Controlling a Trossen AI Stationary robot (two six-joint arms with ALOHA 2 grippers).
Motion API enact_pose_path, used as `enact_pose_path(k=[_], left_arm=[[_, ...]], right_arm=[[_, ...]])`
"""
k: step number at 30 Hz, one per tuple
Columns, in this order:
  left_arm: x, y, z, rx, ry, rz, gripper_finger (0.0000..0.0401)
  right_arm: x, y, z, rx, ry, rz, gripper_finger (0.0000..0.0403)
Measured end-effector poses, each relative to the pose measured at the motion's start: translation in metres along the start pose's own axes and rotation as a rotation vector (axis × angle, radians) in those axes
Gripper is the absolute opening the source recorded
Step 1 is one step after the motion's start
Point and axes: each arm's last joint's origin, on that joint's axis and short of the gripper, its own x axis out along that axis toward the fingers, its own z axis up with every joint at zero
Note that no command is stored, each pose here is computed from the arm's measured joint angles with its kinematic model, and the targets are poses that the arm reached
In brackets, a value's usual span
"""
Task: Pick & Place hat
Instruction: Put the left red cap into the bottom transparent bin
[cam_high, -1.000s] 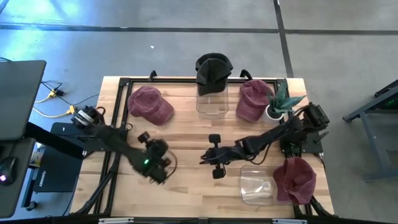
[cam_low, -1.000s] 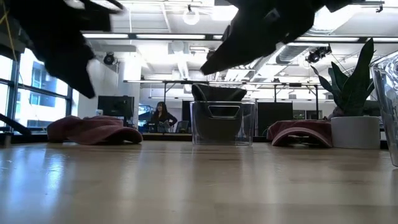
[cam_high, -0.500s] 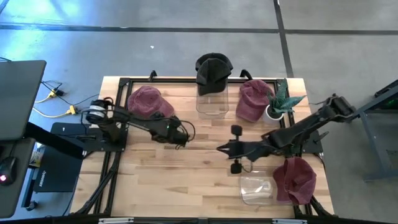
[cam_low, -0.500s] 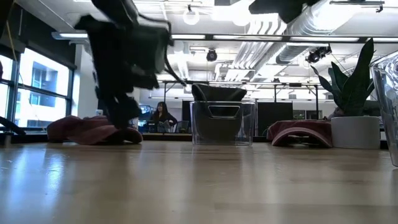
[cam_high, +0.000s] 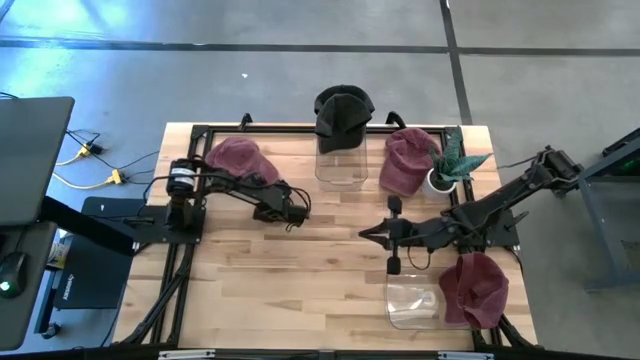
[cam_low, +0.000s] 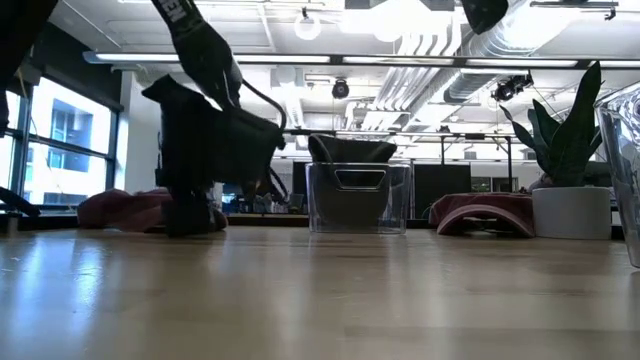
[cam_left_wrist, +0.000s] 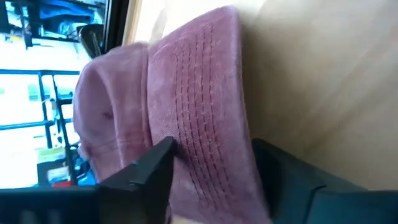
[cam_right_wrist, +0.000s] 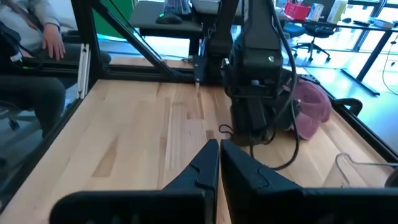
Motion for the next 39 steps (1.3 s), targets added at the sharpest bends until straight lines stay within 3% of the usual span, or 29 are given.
enact_pose_path(k=[7, 12, 15, 19, 22, 25, 28, 31, 36, 39], left_arm=[[-0.001, 0.008, -0.001, 0.019, 0.06, 0.001, 0.0023], [-0.047, 0.031, -0.005, -0.006, 0.072, -0.041, 0.0016], [-0.09, 0.05, -0.008, -0.03, 0.034, -0.122, 0.0003], [-0.156, 0.082, -0.022, -0.081, -0.086, -0.349, 0.0004], [-0.201, 0.107, -0.038, -0.138, -0.259, -0.547, 0.0002], [-0.227, 0.135, -0.062, -0.225, -0.457, -0.697, 0.0002], [-0.232, 0.153, -0.087, -0.354, -0.653, -0.773, 0.0001], [-0.219, 0.155, -0.109, -0.494, -0.823, -0.799, 0.0001], [-0.18, 0.13, -0.126, -0.692, -1.027, -0.846, 0.0001], [-0.163, 0.115, -0.123, -0.736, -1.184, -1.001, 0.0]], right_arm=[[-0.001, 0.0, 0.001, -0.002, -0.005, 0.004, 0.0011], [-0.001, 0.0, 0.001, -0.008, -0.005, 0.004, 0.0011], [-0.001, 0.0, 0.0, -0.011, 0.001, 0.003, 0.0011], [-0.001, 0.0, 0.0, -0.012, 0.002, 0.004, 0.0011], [-0.001, 0.0, 0.0, -0.012, 0.004, 0.014, 0.0011], [-0.001, 0.0, 0.0, -0.013, 0.009, 0.023, 0.0011], [-0.001, 0.0, -0.001, -0.013, 0.014, 0.023, 0.0011], [-0.001, 0.0, -0.001, -0.009, 0.016, 0.025, 0.0011], [-0.001, 0.0, -0.001, -0.008, 0.016, 0.026, 0.0011], [-0.001, 0.001, -0.001, -0.009, 0.016, 0.028, 0.0011]])
